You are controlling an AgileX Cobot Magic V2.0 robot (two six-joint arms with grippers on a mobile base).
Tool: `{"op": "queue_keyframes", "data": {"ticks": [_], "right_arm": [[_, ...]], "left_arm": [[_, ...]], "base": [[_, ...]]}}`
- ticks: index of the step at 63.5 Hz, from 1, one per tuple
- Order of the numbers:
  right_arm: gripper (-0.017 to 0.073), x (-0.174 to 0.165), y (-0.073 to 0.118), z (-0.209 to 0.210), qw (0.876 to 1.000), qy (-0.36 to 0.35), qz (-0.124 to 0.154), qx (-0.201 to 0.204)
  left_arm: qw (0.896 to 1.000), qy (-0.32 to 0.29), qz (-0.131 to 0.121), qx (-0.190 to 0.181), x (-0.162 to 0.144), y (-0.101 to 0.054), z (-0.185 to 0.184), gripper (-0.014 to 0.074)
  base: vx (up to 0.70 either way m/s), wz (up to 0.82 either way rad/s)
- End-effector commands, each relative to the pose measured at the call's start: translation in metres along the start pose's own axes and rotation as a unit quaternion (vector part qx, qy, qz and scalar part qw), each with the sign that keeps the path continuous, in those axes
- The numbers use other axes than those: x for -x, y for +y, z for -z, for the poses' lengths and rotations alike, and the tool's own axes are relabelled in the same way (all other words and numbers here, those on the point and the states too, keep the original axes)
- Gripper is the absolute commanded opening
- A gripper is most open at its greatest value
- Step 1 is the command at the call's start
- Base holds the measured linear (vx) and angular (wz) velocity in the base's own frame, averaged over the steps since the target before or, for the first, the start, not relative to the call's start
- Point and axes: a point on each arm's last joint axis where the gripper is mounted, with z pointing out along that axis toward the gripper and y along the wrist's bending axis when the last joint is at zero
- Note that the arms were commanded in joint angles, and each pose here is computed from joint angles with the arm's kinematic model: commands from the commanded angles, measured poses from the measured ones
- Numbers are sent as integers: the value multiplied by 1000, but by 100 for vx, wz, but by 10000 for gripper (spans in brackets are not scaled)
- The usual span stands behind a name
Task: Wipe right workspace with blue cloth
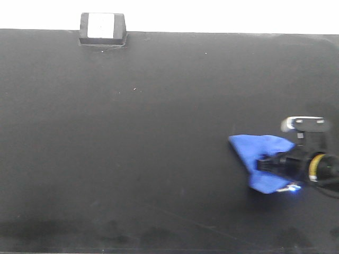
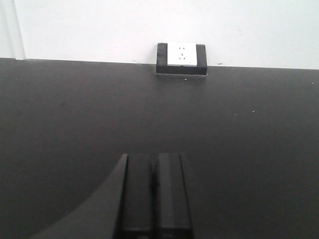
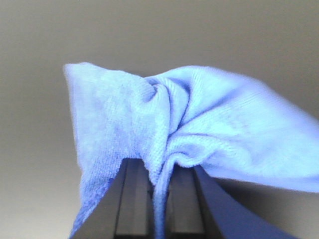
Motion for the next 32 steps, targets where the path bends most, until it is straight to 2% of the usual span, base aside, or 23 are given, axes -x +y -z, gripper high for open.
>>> {"op": "queue_keyframes", "data": {"ticks": [1,2,7,10,18,22,28,32], "right_arm": [[10,11,21,-8,997,-35,-11,67],[10,10,24,-11,997,-30,-13,69],[12,6,51,-24,996,-7,11,92],[13,5,72,-31,994,4,32,106],[14,10,126,-47,991,16,51,126],[15,9,153,-54,989,26,70,129],[18,13,174,-59,988,34,102,115],[18,17,178,-59,990,39,101,94]], "left_arm": [[999,-34,4,-5,-2,-1,-1,-6],[999,-34,4,-5,-2,-1,-1,-6],[999,-34,4,-5,-2,-1,-1,-6],[999,-34,4,-5,-2,-1,-1,-6],[999,-34,4,-5,-2,-1,-1,-6],[999,-34,4,-5,-2,-1,-1,-6],[999,-34,4,-5,-2,-1,-1,-6],[999,-34,4,-5,-2,-1,-1,-6]], "base": [[0,0],[0,0],[0,0],[0,0],[0,0],[0,0],[0,0],[0,0]]}}
